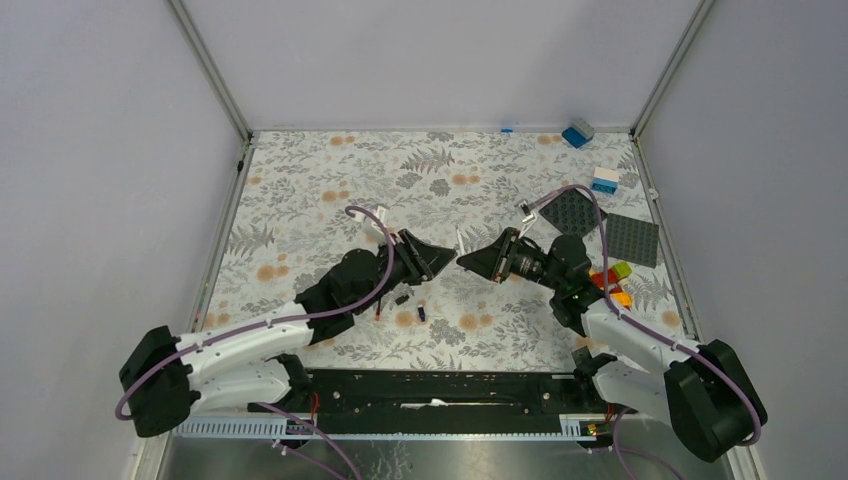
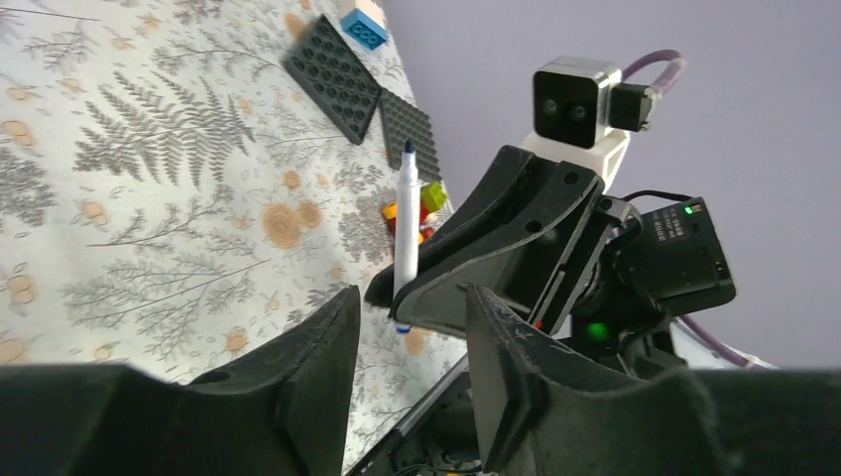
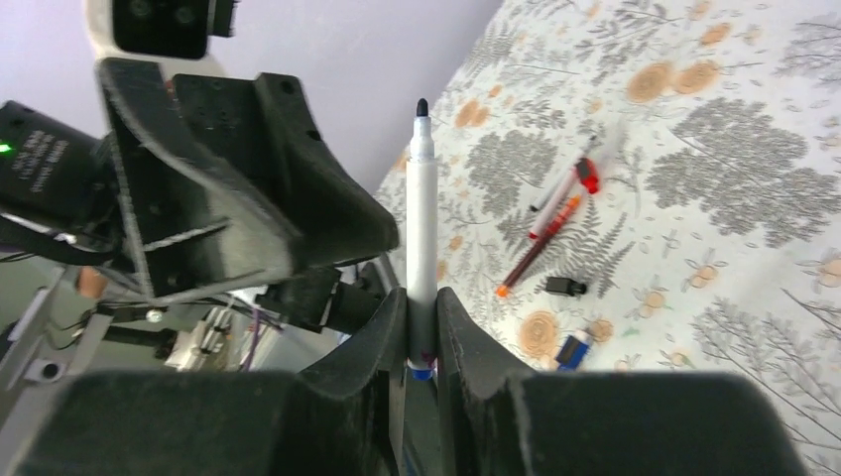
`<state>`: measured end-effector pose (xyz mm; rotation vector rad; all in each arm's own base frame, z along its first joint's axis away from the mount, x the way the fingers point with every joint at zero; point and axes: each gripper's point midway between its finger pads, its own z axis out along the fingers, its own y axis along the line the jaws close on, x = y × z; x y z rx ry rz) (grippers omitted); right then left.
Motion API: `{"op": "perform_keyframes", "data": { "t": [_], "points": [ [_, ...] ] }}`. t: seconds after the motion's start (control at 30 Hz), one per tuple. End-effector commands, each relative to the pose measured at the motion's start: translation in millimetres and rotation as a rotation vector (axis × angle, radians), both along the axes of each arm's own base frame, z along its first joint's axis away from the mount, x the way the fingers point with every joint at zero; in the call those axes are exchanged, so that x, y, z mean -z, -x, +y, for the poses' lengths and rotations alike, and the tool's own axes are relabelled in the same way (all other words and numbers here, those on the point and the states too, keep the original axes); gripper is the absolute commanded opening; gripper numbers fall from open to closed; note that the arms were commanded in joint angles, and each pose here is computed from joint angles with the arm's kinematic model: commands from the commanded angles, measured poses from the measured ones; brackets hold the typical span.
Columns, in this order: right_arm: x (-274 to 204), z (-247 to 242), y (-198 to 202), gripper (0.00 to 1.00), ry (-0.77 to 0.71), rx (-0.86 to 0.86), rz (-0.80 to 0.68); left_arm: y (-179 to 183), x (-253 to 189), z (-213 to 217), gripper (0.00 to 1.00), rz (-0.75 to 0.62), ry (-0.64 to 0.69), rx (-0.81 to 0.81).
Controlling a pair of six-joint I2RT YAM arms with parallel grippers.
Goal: Insert the pens into the pen caps
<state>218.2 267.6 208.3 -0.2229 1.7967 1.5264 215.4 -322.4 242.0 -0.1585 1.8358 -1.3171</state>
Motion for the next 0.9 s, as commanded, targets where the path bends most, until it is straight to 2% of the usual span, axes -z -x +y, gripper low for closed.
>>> {"op": "perform_keyframes", "data": {
  "t": [0.0, 0.2, 0.47, 0.63, 0.87],
  "points": [
    [-0.9, -8.5, -17.0, 0.0, 0.101, 0.09, -0.082, -2.7, 7.6, 24.7, 0.47, 0.014, -0.093, -0.082],
    [22.2, -23.8, -30.7, 0.0, 0.228, 0.191, -0.071, -1.2, 41.2, 55.0, 0.52, 0.132, -0.338, -0.161],
    [48.5, -51.8, -41.6, 0.0, 0.423, 0.303, -0.096, 13.6, 93.5, 63.8, 0.55, 0.298, -0.6, -0.11],
    [54.1, -54.3, -42.2, 0.0, 0.499, 0.273, -0.131, 14.4, 112.7, 63.7, 0.55, 0.357, -0.67, -0.119],
    [60.1, -51.2, -47.8, 0.0, 0.508, 0.265, -0.147, 13.6, 139.1, 61.6, 0.55, 0.418, -0.776, -0.12]
  ]
}}
